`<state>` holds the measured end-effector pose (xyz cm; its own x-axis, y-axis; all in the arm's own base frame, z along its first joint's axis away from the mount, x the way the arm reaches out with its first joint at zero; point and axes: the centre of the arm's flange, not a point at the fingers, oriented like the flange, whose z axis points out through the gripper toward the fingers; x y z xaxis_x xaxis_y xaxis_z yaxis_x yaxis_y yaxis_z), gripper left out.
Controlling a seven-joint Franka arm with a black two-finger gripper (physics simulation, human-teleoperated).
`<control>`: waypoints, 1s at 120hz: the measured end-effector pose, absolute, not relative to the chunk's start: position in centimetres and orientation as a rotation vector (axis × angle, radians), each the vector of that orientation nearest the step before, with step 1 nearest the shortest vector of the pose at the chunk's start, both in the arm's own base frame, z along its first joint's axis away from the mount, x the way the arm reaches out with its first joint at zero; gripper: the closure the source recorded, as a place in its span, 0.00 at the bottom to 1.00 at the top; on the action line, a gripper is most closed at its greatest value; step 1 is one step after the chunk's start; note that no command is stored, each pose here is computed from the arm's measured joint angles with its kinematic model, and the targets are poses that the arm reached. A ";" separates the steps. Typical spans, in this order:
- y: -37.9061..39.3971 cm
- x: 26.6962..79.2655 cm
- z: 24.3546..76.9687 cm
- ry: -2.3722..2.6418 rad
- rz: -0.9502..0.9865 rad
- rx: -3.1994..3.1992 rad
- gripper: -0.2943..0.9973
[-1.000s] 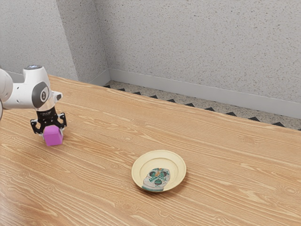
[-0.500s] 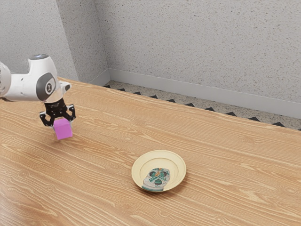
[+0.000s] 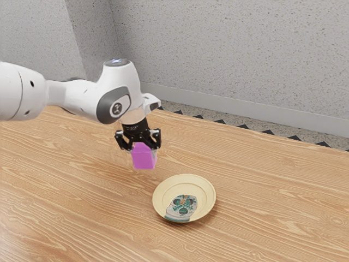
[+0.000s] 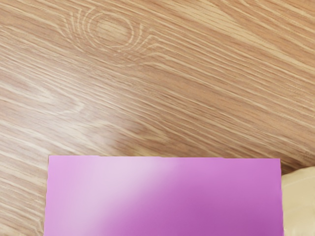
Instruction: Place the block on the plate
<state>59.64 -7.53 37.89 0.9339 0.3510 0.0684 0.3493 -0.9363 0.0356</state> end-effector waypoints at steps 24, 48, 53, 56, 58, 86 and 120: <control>-15.4 57.5 38.7 0.356 0.129 3.080 0.46; -18.6 57.2 35.1 0.283 0.091 3.104 0.45; -19.1 57.1 34.2 0.272 0.084 3.109 0.45; -19.3 57.1 33.5 0.267 0.077 3.112 0.45; -19.5 57.2 33.2 0.264 0.075 3.114 0.45; -19.9 57.4 31.1 0.259 0.089 3.113 0.37; -18.2 57.4 38.7 0.258 0.196 3.076 0.27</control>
<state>57.38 -18.23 38.75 0.9781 0.1688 0.1221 0.1626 -0.9849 0.0590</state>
